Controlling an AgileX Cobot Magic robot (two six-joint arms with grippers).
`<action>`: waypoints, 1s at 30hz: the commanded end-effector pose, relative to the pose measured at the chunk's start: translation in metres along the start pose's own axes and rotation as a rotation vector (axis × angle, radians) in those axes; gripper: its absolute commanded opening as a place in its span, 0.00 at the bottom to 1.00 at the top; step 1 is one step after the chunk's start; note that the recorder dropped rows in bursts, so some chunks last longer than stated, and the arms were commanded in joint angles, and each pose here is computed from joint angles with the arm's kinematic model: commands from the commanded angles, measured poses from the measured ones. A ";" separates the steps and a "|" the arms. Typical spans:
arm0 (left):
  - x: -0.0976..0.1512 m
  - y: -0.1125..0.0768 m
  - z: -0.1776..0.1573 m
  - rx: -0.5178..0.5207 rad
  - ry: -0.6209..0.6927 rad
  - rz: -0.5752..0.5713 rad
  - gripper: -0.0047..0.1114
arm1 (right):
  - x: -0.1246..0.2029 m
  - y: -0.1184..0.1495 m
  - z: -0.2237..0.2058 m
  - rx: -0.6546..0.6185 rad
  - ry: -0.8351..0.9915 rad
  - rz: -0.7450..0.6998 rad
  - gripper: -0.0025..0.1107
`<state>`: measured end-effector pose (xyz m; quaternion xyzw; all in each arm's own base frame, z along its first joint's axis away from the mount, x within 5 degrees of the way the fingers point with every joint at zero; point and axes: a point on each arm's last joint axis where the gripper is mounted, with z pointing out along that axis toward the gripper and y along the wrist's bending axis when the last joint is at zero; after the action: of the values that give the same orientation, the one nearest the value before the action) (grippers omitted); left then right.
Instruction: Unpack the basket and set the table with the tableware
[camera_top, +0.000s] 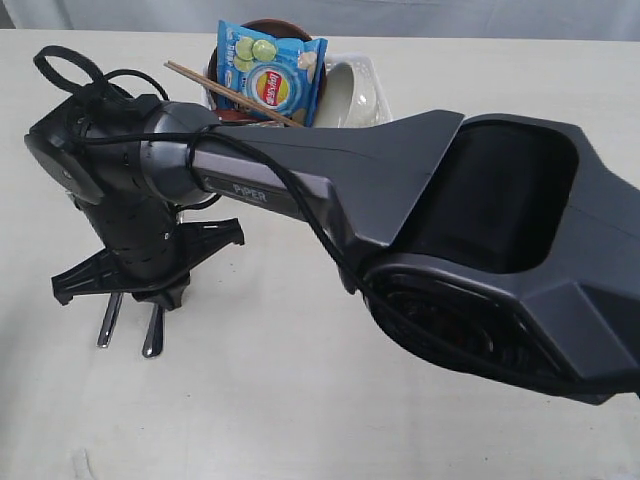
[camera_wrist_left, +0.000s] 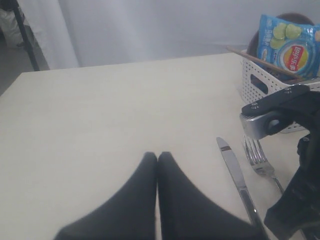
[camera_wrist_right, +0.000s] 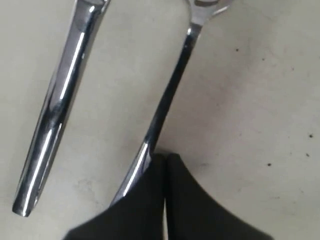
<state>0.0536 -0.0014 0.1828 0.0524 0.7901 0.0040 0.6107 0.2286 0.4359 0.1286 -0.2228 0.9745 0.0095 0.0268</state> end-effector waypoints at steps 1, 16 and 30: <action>0.001 0.000 0.000 0.006 0.000 -0.002 0.04 | -0.001 -0.001 -0.001 -0.004 0.005 -0.008 0.02; 0.001 0.000 0.000 0.006 0.000 -0.002 0.04 | -0.004 -0.005 -0.029 0.004 -0.072 -0.048 0.02; 0.001 0.000 0.000 0.006 0.000 -0.002 0.04 | -0.008 -0.048 -0.167 0.087 -0.439 -0.193 0.02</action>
<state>0.0536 -0.0014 0.1828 0.0524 0.7901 0.0040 0.6107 0.2383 0.4045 0.2752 -0.2985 0.9300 0.0309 0.2124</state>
